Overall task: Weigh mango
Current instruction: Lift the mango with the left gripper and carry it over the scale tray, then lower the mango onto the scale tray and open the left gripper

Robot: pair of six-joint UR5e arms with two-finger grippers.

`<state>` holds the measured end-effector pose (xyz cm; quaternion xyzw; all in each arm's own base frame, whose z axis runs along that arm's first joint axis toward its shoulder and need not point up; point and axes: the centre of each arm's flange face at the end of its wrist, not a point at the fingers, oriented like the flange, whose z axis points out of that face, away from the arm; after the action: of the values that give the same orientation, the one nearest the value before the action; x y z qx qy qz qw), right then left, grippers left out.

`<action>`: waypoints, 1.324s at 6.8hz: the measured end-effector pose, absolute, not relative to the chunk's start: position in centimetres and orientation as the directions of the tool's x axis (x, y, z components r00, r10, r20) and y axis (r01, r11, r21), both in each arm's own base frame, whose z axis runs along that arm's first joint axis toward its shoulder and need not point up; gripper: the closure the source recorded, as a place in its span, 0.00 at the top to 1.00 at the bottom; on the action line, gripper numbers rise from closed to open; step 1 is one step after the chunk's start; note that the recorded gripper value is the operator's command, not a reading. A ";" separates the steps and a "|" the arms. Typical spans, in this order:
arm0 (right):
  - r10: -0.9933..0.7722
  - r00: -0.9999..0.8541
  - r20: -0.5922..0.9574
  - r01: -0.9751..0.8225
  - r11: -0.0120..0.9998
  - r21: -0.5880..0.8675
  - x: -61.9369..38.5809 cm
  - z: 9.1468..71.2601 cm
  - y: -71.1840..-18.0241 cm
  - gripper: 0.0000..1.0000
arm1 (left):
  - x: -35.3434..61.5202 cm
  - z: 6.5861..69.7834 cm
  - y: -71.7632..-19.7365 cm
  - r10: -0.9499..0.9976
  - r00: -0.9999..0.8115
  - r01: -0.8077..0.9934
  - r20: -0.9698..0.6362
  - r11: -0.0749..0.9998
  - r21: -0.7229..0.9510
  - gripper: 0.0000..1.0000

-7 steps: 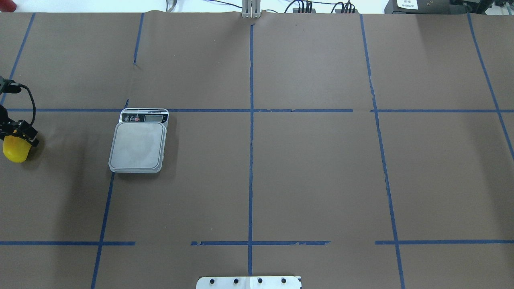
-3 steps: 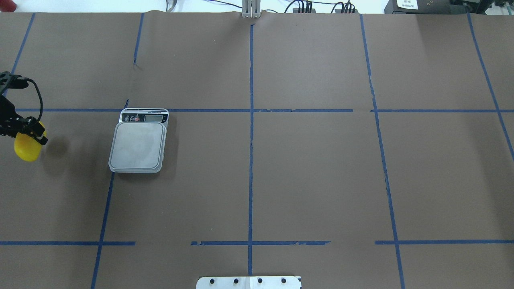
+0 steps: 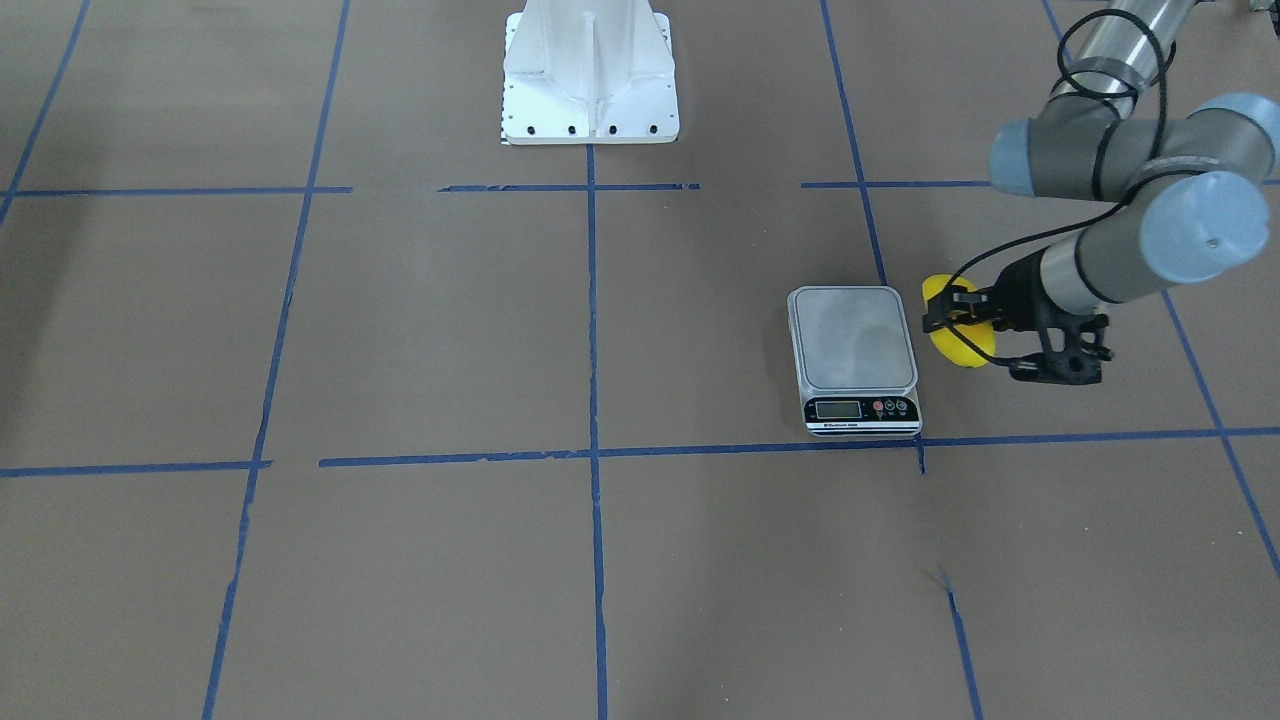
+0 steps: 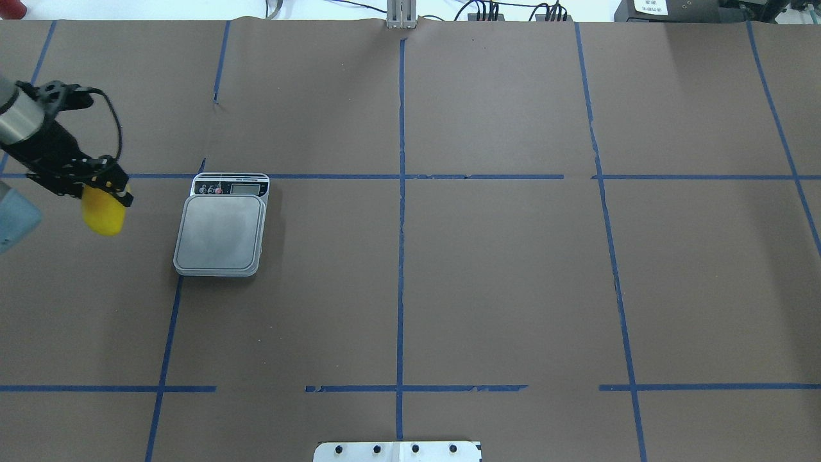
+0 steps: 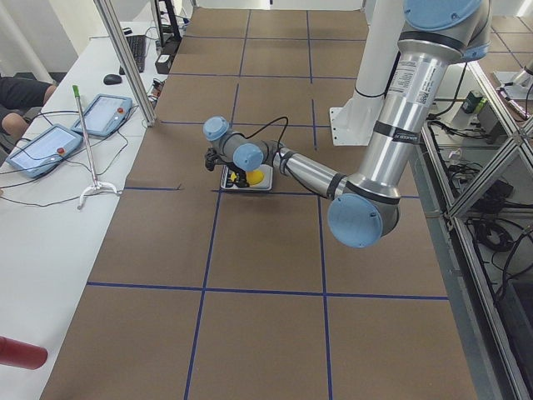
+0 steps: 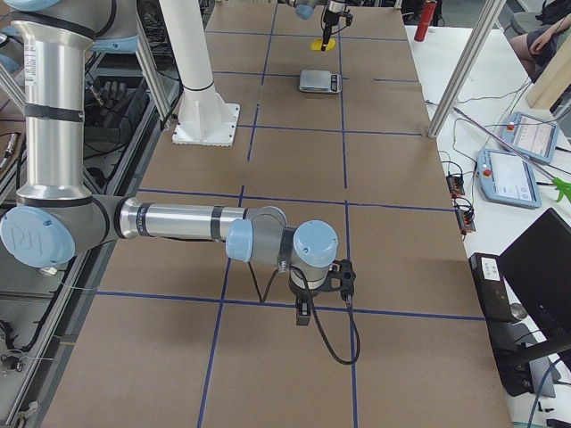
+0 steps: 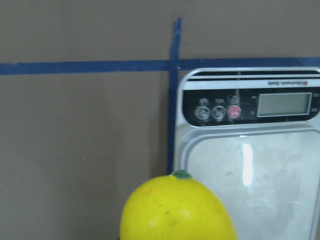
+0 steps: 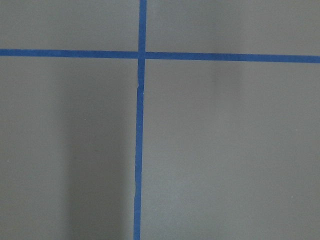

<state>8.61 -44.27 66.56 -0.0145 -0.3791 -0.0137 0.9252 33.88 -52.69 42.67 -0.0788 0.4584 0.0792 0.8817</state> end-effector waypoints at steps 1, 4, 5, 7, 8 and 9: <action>-0.014 0.712 0.702 0.036 0.999 -0.016 8.6 66.6 -44.3 1.00 | 36.1 41.7 -52.1 0.093 0.583 -0.218 -0.807 0.975 -0.046 0.00; -0.015 0.712 0.702 0.036 0.999 -0.016 8.6 66.5 -44.3 1.00 | 38.4 40.3 -51.8 0.129 0.580 -0.233 -0.804 0.972 -0.013 0.00; -0.015 0.712 0.702 0.036 0.999 -0.016 8.6 66.5 -44.3 1.00 | 39.1 39.8 -51.7 0.139 0.575 -0.243 -0.806 0.970 -0.006 0.00; -0.014 0.712 0.702 0.036 0.999 -0.016 8.6 66.6 -44.3 1.00 | 39.6 40.0 -51.7 0.144 0.577 -0.250 -0.804 0.968 -0.007 0.99; -0.014 0.712 0.702 0.036 0.999 -0.016 8.6 66.6 -44.3 1.00 | 39.6 40.2 -51.7 0.143 0.578 -0.251 -0.803 0.968 -0.008 1.00; -0.014 0.712 0.702 0.036 0.999 -0.016 8.6 66.6 -44.3 1.00 | 39.6 40.2 -51.7 0.143 0.579 -0.251 -0.803 0.968 -0.009 1.00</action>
<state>8.61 -44.28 66.55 -0.0145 -0.3791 -0.0137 0.9251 39.61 -51.70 40.24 -0.0611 0.4454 0.1112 0.8863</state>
